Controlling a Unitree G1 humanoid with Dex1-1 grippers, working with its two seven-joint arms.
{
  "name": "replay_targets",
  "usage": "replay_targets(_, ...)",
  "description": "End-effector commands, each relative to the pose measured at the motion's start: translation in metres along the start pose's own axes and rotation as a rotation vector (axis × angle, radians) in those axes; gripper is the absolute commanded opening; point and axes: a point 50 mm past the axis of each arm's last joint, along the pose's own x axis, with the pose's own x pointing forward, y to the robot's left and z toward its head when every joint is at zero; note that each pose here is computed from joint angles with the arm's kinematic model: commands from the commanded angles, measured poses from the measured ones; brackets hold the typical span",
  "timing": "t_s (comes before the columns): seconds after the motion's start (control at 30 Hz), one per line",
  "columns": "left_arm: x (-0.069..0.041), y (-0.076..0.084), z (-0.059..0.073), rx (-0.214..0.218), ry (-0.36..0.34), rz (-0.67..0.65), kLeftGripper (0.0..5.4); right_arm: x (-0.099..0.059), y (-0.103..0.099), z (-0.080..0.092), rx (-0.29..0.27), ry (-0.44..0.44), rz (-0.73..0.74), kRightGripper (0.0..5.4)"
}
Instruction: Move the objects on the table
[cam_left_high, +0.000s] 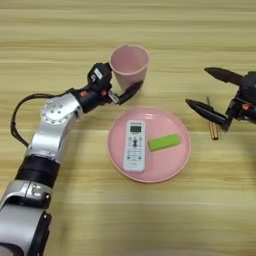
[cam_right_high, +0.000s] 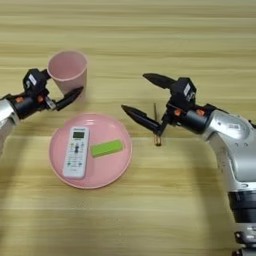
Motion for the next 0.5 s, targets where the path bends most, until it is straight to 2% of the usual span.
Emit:
replay_targets(0.03, 0.006, 0.023, -0.005, -0.046, 0.058, 0.191, 4.06, 0.013, -0.018, -0.001, 0.003, -0.019, -0.171, 5.4)
replay_targets(0.2, 0.011, 0.024, -0.016, -0.091, 0.112, 0.262, 4.06, 0.025, -0.036, -0.007, 0.042, -0.04, -0.382, 5.4)
replay_targets(0.4, 0.014, 0.011, -0.031, -0.129, 0.189, 0.241, 4.06, 0.031, -0.044, -0.019, 0.012, -0.024, -0.54, 5.4)
replay_targets(0.5, 0.013, 0.005, -0.041, -0.148, 0.244, 0.229, 4.06, 0.032, -0.045, -0.033, 0.001, 0.015, -0.609, 5.4)
